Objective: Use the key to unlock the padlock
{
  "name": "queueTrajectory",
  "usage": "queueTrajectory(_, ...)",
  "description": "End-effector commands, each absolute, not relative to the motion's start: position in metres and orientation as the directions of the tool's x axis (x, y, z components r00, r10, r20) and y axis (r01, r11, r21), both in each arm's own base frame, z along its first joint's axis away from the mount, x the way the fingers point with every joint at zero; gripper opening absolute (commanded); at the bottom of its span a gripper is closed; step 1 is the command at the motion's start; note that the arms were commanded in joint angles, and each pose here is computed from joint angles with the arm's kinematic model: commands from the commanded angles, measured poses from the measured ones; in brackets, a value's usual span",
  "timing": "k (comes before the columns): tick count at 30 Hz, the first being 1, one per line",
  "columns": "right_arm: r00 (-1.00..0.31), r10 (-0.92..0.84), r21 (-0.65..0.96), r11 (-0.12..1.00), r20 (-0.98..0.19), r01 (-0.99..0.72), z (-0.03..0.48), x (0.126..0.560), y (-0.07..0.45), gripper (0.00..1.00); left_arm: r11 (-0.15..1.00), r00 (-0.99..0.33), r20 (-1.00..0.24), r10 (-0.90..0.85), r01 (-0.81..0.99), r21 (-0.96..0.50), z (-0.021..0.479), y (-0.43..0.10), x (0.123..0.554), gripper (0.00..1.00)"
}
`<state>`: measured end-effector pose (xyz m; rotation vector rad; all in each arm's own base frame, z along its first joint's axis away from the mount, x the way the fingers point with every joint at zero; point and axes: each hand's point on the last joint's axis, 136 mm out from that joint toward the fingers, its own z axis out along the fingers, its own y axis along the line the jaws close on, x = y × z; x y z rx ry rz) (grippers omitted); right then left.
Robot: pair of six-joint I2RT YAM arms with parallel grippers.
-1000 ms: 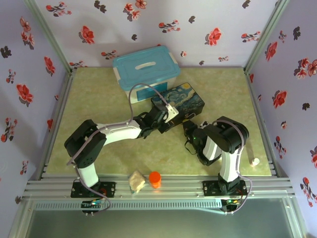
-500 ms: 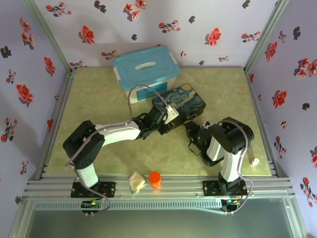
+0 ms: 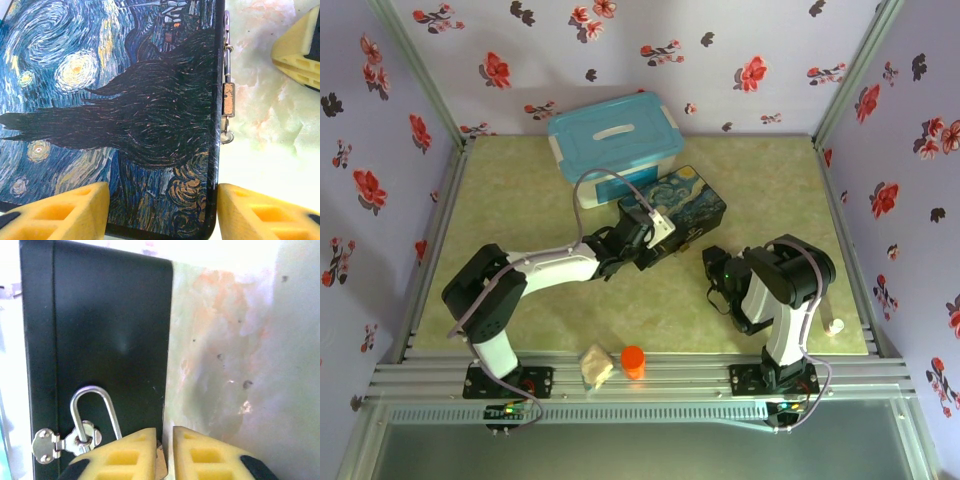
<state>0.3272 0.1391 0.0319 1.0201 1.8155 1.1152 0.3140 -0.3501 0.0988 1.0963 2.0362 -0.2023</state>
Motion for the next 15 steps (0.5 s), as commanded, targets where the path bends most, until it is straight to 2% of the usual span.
queueTrajectory(1,-0.445,0.84,0.85,0.455,-0.311,0.265,0.01,0.318,0.132,0.21,0.611,-0.483,-0.435,0.76,0.76,0.223,0.024,-0.283,0.282,0.56)
queueTrajectory(4,-0.519,0.782,0.825,0.516,-0.345,0.229,0.01,0.324,0.148,0.29,0.611,-0.483,-0.438,0.758,0.761,0.218,0.025,-0.286,0.282,0.56)
queueTrajectory(8,-0.615,0.613,0.688,0.71,-0.495,0.154,0.011,0.321,0.163,0.39,0.608,-0.478,-0.445,0.758,0.764,0.216,0.029,-0.289,0.283,0.56)
queueTrajectory(10,-0.666,0.481,0.547,0.827,-0.57,0.129,0.011,0.316,0.161,0.44,0.607,-0.478,-0.442,0.759,0.765,0.216,0.03,-0.289,0.282,0.56)
queueTrajectory(12,-0.689,0.282,0.339,0.939,-0.667,0.057,0.022,0.311,0.159,0.47,0.604,-0.474,-0.443,0.761,0.767,0.216,0.031,-0.29,0.282,0.57)
queueTrajectory(15,-0.669,0.008,0.085,0.993,-0.744,-0.083,0.038,0.307,0.16,0.49,0.6,-0.471,-0.445,0.762,0.772,0.21,0.03,-0.291,0.281,0.57)
